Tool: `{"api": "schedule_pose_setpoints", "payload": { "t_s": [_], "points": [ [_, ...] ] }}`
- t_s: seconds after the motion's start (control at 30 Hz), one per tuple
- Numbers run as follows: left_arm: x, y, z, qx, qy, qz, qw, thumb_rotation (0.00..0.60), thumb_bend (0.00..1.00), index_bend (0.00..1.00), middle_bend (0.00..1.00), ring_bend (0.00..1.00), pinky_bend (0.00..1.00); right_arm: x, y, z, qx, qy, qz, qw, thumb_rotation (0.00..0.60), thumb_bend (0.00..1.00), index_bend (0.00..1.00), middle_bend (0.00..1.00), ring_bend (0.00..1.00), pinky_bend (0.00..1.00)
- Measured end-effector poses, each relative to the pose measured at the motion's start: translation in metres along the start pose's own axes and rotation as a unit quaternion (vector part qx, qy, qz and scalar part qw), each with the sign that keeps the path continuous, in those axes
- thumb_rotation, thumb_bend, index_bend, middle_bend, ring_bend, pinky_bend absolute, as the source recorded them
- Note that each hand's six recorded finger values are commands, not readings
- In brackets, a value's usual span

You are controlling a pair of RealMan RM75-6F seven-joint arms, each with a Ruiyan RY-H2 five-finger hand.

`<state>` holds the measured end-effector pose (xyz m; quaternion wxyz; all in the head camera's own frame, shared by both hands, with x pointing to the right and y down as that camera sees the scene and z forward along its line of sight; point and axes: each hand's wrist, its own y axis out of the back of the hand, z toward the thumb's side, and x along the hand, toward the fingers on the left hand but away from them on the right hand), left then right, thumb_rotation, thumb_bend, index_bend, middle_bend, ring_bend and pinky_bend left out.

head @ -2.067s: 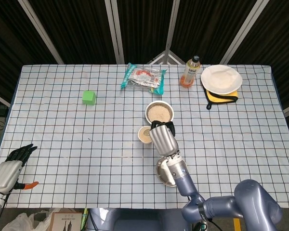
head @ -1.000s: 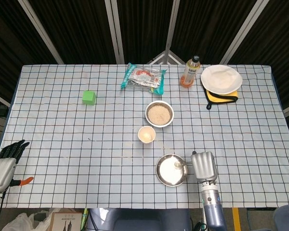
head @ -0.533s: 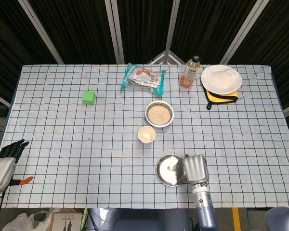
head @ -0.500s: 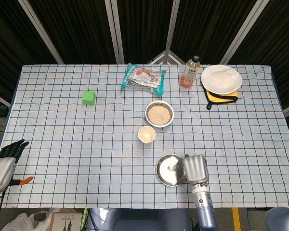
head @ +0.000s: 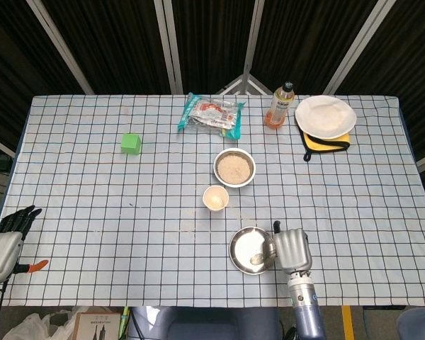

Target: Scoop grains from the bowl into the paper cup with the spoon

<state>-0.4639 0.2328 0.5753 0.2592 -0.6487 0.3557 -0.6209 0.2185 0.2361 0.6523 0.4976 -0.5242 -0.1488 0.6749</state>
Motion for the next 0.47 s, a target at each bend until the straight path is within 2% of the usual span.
{"api": "schedule_pose_setpoints", "payload": {
  "t_s": [0.1,0.2,0.27,0.37,0.47],
  "points": [
    [0.0,0.0,0.0,0.001,-0.001,0.002,1.0,0.6,0.0,0.0,0.0,0.0,0.0,0.001,0.005,-0.012,0.0,-0.004,-0.021,0.9998,0.6,0.27,0.17,0.68,0.77,0.94],
    [0.0,0.001,0.0,0.003,-0.003,0.004,1.0,0.6,0.0,0.0,0.0,0.0,0.0,0.003,0.009,-0.029,-0.003,-0.011,-0.049,0.9987,0.6,0.27,0.1,0.5,0.57,0.87],
    [-0.001,0.001,0.001,0.004,-0.006,0.008,0.9999,0.6,0.0,0.0,0.0,0.0,0.0,0.005,0.01,-0.04,-0.012,-0.014,-0.062,0.9979,0.6,0.27,0.02,0.29,0.33,0.74],
    [-0.001,0.003,0.003,0.008,-0.013,0.019,0.9997,0.6,0.0,0.0,0.0,0.0,0.0,0.01,0.009,-0.059,-0.035,-0.018,-0.08,0.996,0.6,0.25,0.0,0.03,0.06,0.52],
    [-0.003,0.005,0.004,0.016,-0.019,0.031,0.9992,0.6,0.0,0.0,0.0,0.0,0.0,0.016,0.003,-0.078,-0.063,-0.015,-0.091,0.9937,0.6,0.22,0.0,0.0,0.0,0.44]
  ]
}}
